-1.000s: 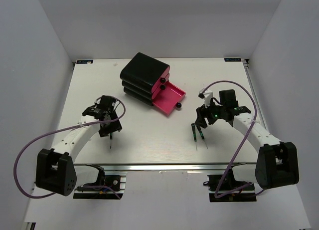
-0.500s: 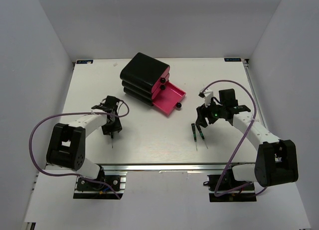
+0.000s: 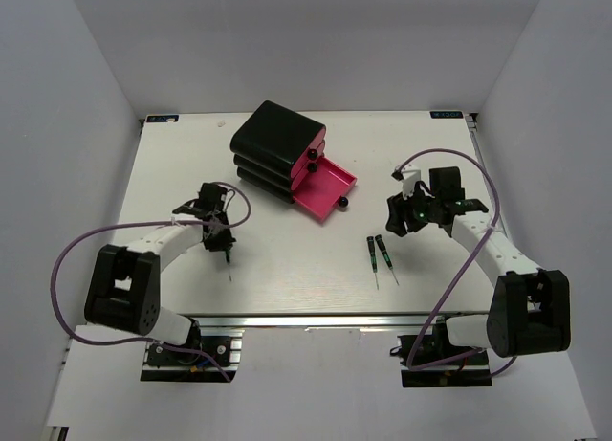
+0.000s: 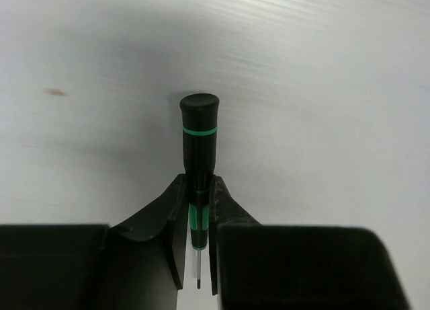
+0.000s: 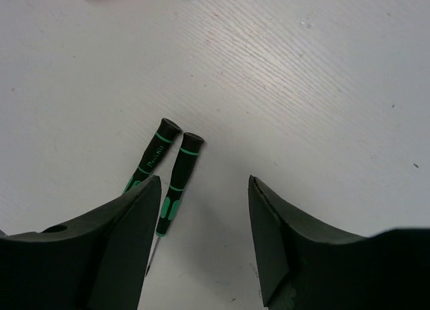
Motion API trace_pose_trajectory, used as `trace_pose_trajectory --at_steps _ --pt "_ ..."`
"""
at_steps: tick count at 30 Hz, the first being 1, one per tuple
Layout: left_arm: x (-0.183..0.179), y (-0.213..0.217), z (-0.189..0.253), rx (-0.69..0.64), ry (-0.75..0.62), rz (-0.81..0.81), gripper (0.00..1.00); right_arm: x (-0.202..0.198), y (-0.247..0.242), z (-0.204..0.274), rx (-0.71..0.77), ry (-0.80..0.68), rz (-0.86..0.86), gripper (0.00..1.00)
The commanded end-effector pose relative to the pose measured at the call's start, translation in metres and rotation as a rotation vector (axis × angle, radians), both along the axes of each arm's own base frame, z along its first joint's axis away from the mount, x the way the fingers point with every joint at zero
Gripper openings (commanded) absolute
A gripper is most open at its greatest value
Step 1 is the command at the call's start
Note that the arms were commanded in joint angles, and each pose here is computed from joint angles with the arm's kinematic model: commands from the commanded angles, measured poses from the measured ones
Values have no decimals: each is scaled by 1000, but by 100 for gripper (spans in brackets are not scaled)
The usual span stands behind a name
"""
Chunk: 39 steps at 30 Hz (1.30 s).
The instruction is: Sort the tools into containers
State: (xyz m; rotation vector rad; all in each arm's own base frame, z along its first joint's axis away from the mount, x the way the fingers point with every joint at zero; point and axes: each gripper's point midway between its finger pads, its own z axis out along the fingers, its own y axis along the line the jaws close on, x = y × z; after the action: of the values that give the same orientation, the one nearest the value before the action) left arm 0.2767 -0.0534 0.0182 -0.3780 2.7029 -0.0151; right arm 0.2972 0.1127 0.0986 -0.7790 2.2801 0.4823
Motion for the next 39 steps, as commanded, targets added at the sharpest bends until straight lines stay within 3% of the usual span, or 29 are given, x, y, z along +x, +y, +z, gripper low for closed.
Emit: trace_pose_trajectory --at_steps 1,4,5,7,10,11,13,14,19,20,21,27,30,31,32,35,39 --pt "7 -74 55 -197 -174 -225 0 13 -10 17 -7 -43 -48 59" --pt "-2 -135 106 -295 -304 -421 0 12 -17 17 -3 -48 -64 42" --pt "-4 -147 115 -310 -328 -461 0 11 -18 16 0 -44 -69 26" --pt "-4 -176 140 -333 -380 -545 0 8 -19 13 11 -33 -65 17" --pt "12 -195 143 -301 -386 -606 0 3 -16 9 25 -23 -39 25" --pt "28 -205 161 -294 -438 -640 0 2 -14 8 30 -20 -28 33" --pt "48 -221 148 -266 -412 -677 0 2 -14 7 32 -16 -25 38" --pt "66 -233 167 -260 -466 -717 0 2 -14 6 32 -14 -23 41" --pt "126 -269 160 -180 -470 -789 0 2 -13 6 35 -11 -23 48" --pt "135 -273 137 -147 -421 -802 0 2 -13 6 38 -8 -24 49" --pt "152 -282 155 -140 -473 -796 0 2 -13 5 39 -8 -26 50" --pt "185 -290 133 -68 -459 -769 1 2 -14 3 35 -8 -36 57" --pt "188 -285 117 -36 -434 -739 23 4 -16 -1 25 -3 -45 60" --pt "188 -283 111 -25 -423 -729 42 5 -16 -3 24 -1 -48 61" --pt "188 -282 108 -28 -416 -721 49 6 -18 -7 17 12 -55 60" --pt "189 -284 112 -38 -421 -714 60 8 -20 -16 4 49 -72 57" --pt "190 -292 140 -84 -471 -717 60 6 -16 -29 -13 93 -71 52"
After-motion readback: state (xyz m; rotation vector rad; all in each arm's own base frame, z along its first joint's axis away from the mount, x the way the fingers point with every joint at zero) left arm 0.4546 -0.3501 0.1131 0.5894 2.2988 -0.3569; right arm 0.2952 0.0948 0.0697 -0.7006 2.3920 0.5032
